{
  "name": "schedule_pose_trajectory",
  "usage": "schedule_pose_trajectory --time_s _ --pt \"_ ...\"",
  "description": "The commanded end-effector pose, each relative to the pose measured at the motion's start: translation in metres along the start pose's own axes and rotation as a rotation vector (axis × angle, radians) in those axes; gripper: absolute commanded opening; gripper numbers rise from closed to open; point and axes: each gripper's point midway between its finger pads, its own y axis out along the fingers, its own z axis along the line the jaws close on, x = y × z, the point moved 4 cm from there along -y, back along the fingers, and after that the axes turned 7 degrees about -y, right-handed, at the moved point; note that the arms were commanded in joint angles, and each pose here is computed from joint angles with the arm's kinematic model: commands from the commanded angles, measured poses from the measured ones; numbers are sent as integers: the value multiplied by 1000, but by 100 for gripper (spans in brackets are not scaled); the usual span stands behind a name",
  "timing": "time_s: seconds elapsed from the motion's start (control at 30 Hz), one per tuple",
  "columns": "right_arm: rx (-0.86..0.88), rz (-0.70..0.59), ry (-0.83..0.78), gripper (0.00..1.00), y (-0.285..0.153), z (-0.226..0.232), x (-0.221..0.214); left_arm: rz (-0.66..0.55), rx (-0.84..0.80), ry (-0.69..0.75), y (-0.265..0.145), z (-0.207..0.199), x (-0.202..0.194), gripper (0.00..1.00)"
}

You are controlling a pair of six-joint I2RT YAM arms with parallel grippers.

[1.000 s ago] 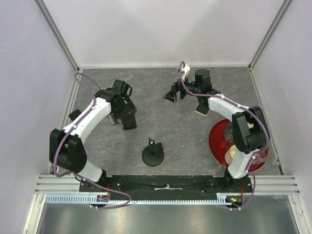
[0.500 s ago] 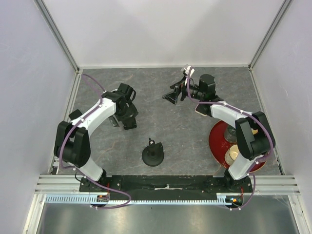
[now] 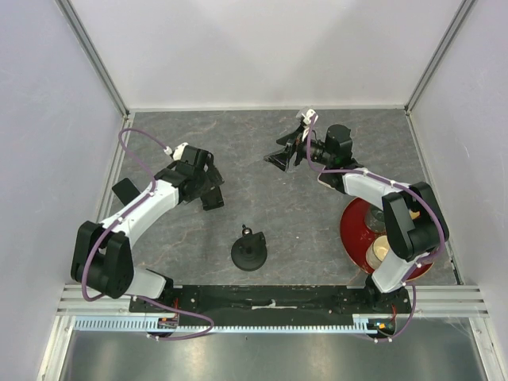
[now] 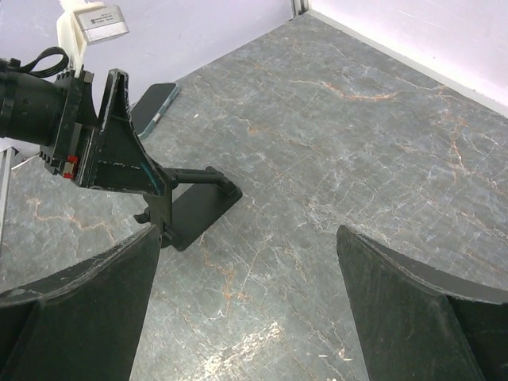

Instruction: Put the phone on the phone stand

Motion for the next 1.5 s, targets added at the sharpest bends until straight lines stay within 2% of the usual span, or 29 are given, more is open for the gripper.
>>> schedule_pose_trajectory --time_s 0.0,0.17,0.37,0.67,0.87,0.9,0.97,1.0,1.13,1.17,1.2,1.3,1.47 --pt "22 -75 -64 98 -2 6 26 -85 -75 -1 0 -20 18 100" --pt "64 -83 -17 98 3 6 22 -87 -79 45 9 -22 17 100" --pt "82 -187 -21 98 -10 7 37 -81 -22 90 19 -17 16 99" --pt "45 -176 -17 98 -12 0 34 -88 54 117 29 -9 15 98" --pt "55 -184 -13 98 -12 1 35 -106 68 131 34 -12 20 81" --pt "55 -182 -9 98 -11 1 34 -108 73 125 34 -12 20 74" --pt "60 -184 -9 98 -11 1 34 -111 81 118 35 -12 20 69" --pt "60 -186 -6 98 -12 1 34 -112 84 108 36 -12 20 57" --pt "60 -202 1 98 -14 1 36 -125 97 71 34 -13 24 29" --pt "59 -204 0 98 -14 0 36 -136 124 64 36 -10 27 9" --pt "56 -204 1 98 -14 0 35 -139 157 37 31 -9 31 2" --pt "46 -207 4 98 -14 -2 36 -163 319 -95 26 9 49 2" --pt "36 -211 5 98 -16 -4 35 -103 407 -298 38 41 87 2"
